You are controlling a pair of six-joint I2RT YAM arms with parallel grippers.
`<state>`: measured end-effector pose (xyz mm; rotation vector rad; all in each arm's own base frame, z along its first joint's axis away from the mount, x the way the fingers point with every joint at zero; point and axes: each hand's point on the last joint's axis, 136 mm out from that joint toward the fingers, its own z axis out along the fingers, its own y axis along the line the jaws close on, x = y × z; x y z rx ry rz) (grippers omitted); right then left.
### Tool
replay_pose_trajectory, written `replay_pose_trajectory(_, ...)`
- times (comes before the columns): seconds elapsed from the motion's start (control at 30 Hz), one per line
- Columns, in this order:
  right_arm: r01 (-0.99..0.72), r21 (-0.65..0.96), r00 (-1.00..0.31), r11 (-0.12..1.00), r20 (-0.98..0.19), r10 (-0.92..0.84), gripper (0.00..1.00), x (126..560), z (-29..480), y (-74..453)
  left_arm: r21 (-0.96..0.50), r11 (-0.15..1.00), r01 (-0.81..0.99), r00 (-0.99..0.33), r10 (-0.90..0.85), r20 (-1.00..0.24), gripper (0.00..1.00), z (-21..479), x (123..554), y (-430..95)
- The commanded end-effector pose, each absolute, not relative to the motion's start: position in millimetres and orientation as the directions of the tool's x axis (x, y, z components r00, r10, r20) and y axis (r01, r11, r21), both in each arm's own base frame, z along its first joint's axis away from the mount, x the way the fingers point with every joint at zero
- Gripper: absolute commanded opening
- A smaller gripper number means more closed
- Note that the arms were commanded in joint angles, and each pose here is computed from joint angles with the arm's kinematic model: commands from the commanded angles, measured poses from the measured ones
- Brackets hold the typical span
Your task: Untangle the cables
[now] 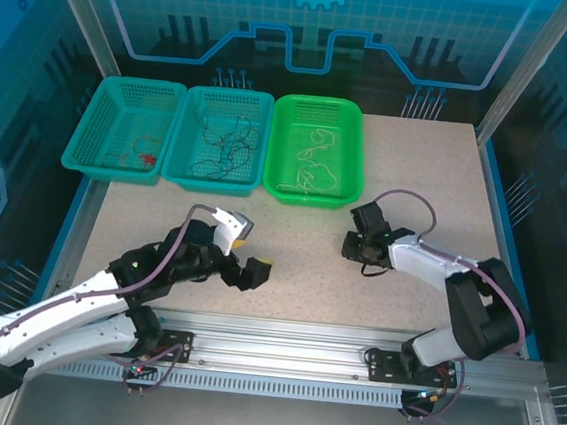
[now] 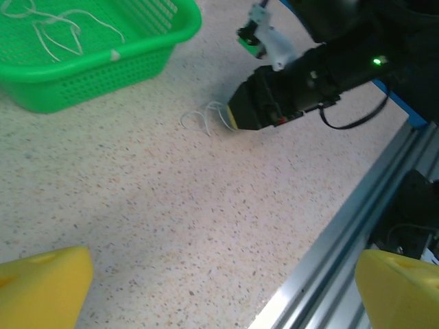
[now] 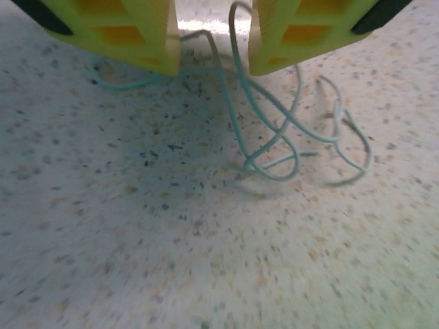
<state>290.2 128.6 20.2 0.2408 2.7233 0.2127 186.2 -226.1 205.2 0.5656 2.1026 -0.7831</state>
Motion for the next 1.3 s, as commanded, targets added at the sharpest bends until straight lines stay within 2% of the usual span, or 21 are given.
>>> replay_pose_trajectory(0.0,0.129,0.229,-0.901,0.965,-0.38,0.21,0.24,305,21,139,-0.349,0.658,0.667,-0.574,0.156,-0.804,0.99,205,177,-235)
replay_pose_trajectory(0.17,0.125,0.234,-0.891,0.964,-0.4,0.213,0.01,300,33,136,-0.348,0.667,0.659,-0.572,0.144,-0.808,0.99,207,178,-232)
replay_pose_trajectory(0.4,0.035,0.278,-0.819,0.96,-0.542,0.187,0.0,296,105,143,-0.381,0.64,0.668,-0.558,0.092,-0.825,0.99,228,178,-237)
replay_pose_trajectory(0.6,-0.154,0.378,-0.728,0.913,-0.668,0.154,0.0,311,176,178,-0.434,0.663,0.61,-0.565,-0.019,-0.825,0.99,253,187,-233)
replay_pose_trajectory(0.77,-0.246,0.366,-0.655,0.898,-0.745,0.124,0.0,361,216,209,-0.411,0.793,0.45,-0.529,-0.134,-0.838,0.99,262,213,-203)
replay_pose_trajectory(0.87,-0.256,0.361,-0.635,0.897,-0.762,0.126,0.0,406,220,226,-0.376,0.872,0.313,-0.505,-0.182,-0.843,0.99,258,226,-177)
replay_pose_trajectory(1.0,-0.23,0.342,-0.636,0.911,-0.762,0.126,0.0,470,212,243,-0.33,0.913,0.241,-0.489,-0.18,-0.854,0.99,255,230,-160)
replay_pose_trajectory(1.07,-0.225,0.342,-0.644,0.912,-0.755,0.124,0.05,497,207,253,-0.319,0.918,0.235,-0.489,-0.172,-0.855,0.99,254,228,-155)
replay_pose_trajectory(1.1,-0.231,0.339,-0.656,0.912,-0.747,0.112,0.12,509,201,259,-0.317,0.921,0.228,-0.489,-0.173,-0.855,0.99,254,227,-153)
replay_pose_trajectory(1.17,-0.249,0.339,-0.672,0.907,-0.735,0.091,0.35,528,204,270,-0.307,0.927,0.213,-0.487,-0.172,-0.856,0.99,252,225,-147)
replay_pose_trajectory(1.2,-0.256,0.335,-0.682,0.907,-0.728,0.077,0.41,532,207,273,-0.3,0.933,0.201,-0.486,-0.17,-0.857,0.99,251,225,-143)
replay_pose_trajectory(1.27,-0.281,0.328,-0.677,0.902,-0.734,0.056,0.45,534,220,277,-0.286,0.941,0.178,-0.477,-0.171,-0.862,0.99,249,225,-136)
